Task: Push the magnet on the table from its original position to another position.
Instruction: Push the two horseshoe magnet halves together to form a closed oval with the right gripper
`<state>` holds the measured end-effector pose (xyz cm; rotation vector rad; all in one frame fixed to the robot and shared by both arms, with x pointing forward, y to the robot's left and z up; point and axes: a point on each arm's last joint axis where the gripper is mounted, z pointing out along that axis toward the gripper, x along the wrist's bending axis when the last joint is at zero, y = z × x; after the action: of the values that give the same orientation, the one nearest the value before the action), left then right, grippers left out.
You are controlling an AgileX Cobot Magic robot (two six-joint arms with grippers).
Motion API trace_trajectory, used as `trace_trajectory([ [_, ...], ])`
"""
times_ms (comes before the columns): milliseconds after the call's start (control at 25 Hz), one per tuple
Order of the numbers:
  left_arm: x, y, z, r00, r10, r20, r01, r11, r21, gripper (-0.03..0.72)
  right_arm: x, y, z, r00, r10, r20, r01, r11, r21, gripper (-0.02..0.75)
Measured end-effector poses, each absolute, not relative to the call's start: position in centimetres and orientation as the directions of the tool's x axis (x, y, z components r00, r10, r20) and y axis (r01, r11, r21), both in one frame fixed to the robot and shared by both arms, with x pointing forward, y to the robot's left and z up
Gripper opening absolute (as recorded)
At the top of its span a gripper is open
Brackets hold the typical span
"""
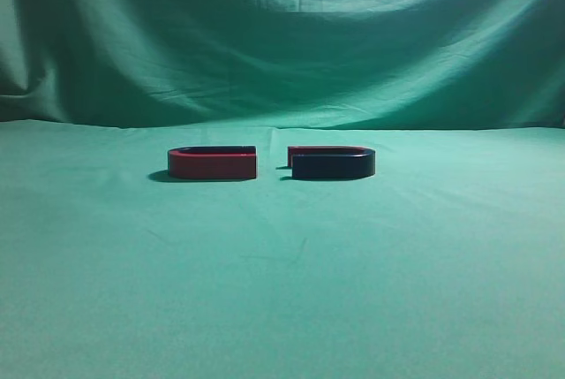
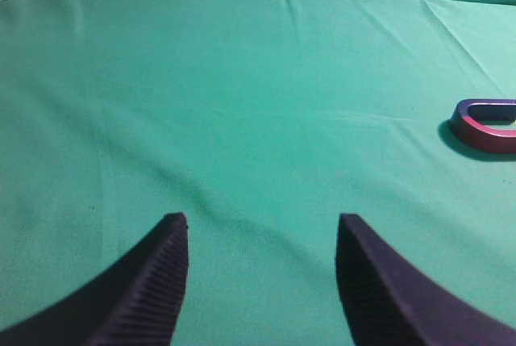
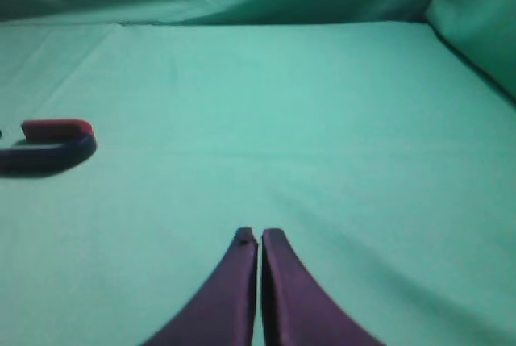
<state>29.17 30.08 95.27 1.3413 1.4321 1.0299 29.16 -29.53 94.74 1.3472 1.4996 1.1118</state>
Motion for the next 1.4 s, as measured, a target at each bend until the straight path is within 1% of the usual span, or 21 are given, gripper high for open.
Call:
trace_trajectory([
  [80, 29.2, 30.1, 95.3, -0.015, 0.998, -0.066, 0.255, 0.067, 0.965, 0.399, 29.3, -29.4, 95.4, -0.107, 0.994, 0.011, 0.206, 0.011, 0.979, 0.000],
  [120, 29.2, 30.1, 95.3, -0.015, 0.998, -0.066, 0.255, 0.067, 0.965, 0.399, 29.4, -29.3, 95.9, -0.113, 0.992, 0.046, 0.156, -0.028, 0.987, 0.000],
  [160, 29.2, 30.1, 95.3, -0.015, 0.998, -0.066, 0.255, 0.067, 0.965, 0.399, 29.5, -29.1, 96.7, -0.127, 0.989, 0.081, 0.073, -0.072, 0.995, 0.000],
  [240, 29.2, 30.1, 95.3, -0.015, 0.998, -0.066, 0.255, 0.067, 0.965, 0.399, 29.4, -29.0, 98.1, -0.152, 0.984, 0.094, -0.085, -0.107, 0.991, 0.000],
  [320, 29.2, 30.1, 95.3, -0.015, 0.998, -0.066, 0.255, 0.067, 0.965, 0.399, 29.1, -29.0, 99.6, -0.177, 0.980, 0.089, -0.244, -0.131, 0.961, 0.000],
  [360, 29.2, 30.1, 95.3, -0.015, 0.998, -0.066, 0.255, 0.067, 0.965, 0.399, 29.1, -29.0, 99.9, -0.181, 0.980, 0.087, -0.275, -0.136, 0.952, 0.000],
  [440, 29.2, 30.1, 95.3, -0.015, 0.998, -0.066, 0.255, 0.067, 0.965, 0.399, 28.9, -29.0, 100.7, -0.177, 0.980, 0.086, -0.266, -0.132, 0.955, 0.000],
  [520, 29.2, 30.1, 95.3, -0.015, 0.998, -0.066, 0.255, 0.067, 0.965, 0.399, 28.8, -29.1, 102.6, -0.167, 0.982, 0.086, -0.224, -0.123, 0.967, 0.000],
  [600, 29.2, 30.1, 95.3, -0.015, 0.998, -0.066, 0.255, 0.067, 0.965, 0.399, 29.1, -29.1, 104.3, -0.151, 0.986, 0.063, -0.168, -0.088, 0.982, 0.000],
  [680, 29.2, 30.1, 95.3, -0.015, 0.998, -0.066, 0.255, 0.067, 0.965, 0.399, 29.9, -29.1, 106.1, -0.136, 0.989, 0.052, -0.054, -0.060, 0.997, 0.000],
  [760, 29.2, 30.1, 95.3, -0.015, 0.998, -0.066, 0.255, 0.067, 0.965, 0.399, 31.2, -29.0, 107.1, -0.119, 0.992, 0.045, 0.110, -0.032, 0.993, 0.000],
  [840, 29.2, 30.1, 95.3, -0.015, 0.998, -0.066, 0.255, 0.067, 0.965, 0.399, 33.1, -28.8, 107.7, -0.102, 0.994, 0.038, 0.309, -0.005, 0.951, 0.000],
  [920, 29.2, 30.1, 95.3, -0.015, 0.998, -0.066, 0.255, 0.067, 0.965, 0.399, 35.1, -28.6, 107.5, -0.085, 0.996, 0.029, 0.513, 0.018, 0.858, 0.000],
  [1000, 29.2, 30.1, 95.3, -0.015, 0.998, -0.066, 0.255, 0.067, 0.965, 0.399, 37.2, -28.3, 107.2, -0.077, 0.997, 0.019, 0.635, 0.035, 0.771, 0.000],
  [1080, 29.2, 30.1, 95.3, -0.015, 0.998, -0.066, 0.255, 0.067, 0.965, 0.399, 39.4, -28.0, 106.5, -0.074, 0.997, 0.014, 0.716, 0.043, 0.697, 0.000],
  [1280, 29.2, 30.1, 95.3, -0.015, 0.998, -0.066, 0.255, 0.067, 0.965, 0.399, 43.1, -27.1, 104.4, -0.065, 0.996, 0.054, 0.826, 0.023, 0.564, 0.000],
  [1400, 29.2, 30.1, 95.3, -0.015, 0.998, -0.066, 0.255, 0.067, 0.965, 0.399, 44.8, -26.2, 104.2, -0.125, 0.990, 0.057, 0.862, 0.081, 0.500, 0.000],
])
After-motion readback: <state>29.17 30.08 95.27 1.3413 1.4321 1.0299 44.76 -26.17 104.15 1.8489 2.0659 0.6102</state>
